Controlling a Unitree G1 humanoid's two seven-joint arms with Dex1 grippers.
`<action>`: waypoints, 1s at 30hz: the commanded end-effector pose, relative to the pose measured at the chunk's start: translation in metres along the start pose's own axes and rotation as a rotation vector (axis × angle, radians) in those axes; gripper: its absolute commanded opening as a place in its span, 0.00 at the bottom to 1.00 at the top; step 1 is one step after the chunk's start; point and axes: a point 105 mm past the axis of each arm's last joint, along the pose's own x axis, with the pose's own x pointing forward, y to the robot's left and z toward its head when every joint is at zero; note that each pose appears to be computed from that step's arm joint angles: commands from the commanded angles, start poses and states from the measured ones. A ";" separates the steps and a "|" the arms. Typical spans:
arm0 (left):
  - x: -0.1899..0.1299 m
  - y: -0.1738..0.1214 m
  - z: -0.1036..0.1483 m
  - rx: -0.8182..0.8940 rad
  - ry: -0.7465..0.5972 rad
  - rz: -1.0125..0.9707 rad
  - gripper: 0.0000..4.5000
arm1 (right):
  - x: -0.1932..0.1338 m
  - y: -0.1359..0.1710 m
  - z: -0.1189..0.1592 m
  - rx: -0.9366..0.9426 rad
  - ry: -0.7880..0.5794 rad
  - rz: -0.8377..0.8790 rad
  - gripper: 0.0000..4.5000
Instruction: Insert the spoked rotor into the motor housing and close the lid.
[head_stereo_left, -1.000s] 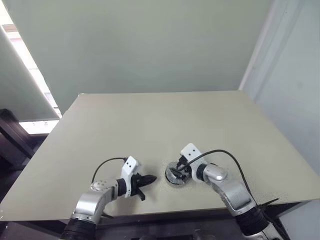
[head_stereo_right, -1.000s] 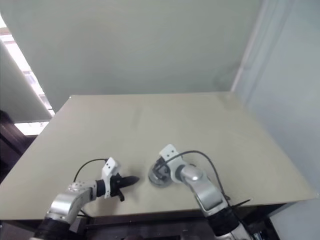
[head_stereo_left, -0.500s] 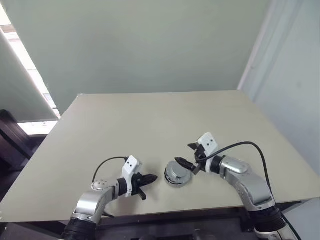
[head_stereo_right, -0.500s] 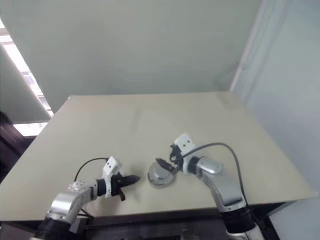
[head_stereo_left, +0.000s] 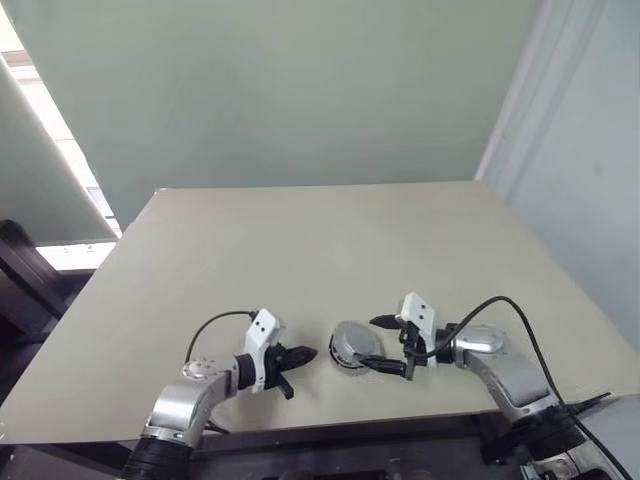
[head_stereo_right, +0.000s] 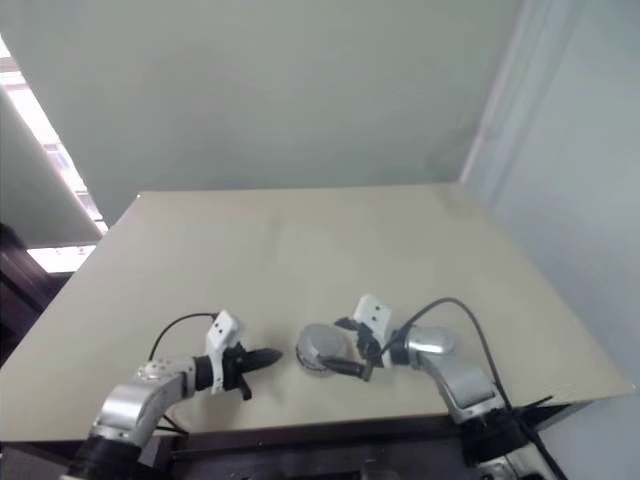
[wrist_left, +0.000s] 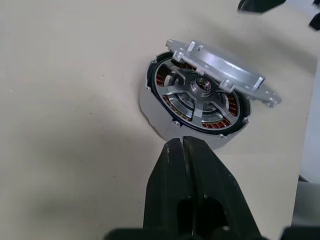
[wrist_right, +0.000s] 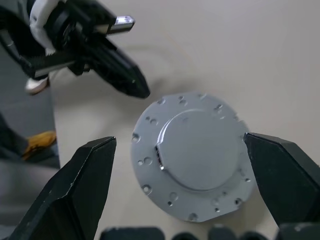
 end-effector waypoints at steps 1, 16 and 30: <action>-0.006 -0.001 0.015 0.037 -0.042 0.004 0.00 | 0.003 -0.008 0.014 -0.022 -0.041 0.010 0.99; -0.015 -0.001 0.015 0.040 -0.018 0.019 0.00 | 0.022 -0.024 -0.001 -0.059 0.035 0.083 0.99; -0.021 -0.001 0.012 0.032 -0.011 0.042 0.00 | 0.028 -0.024 -0.007 -0.081 0.061 0.131 0.79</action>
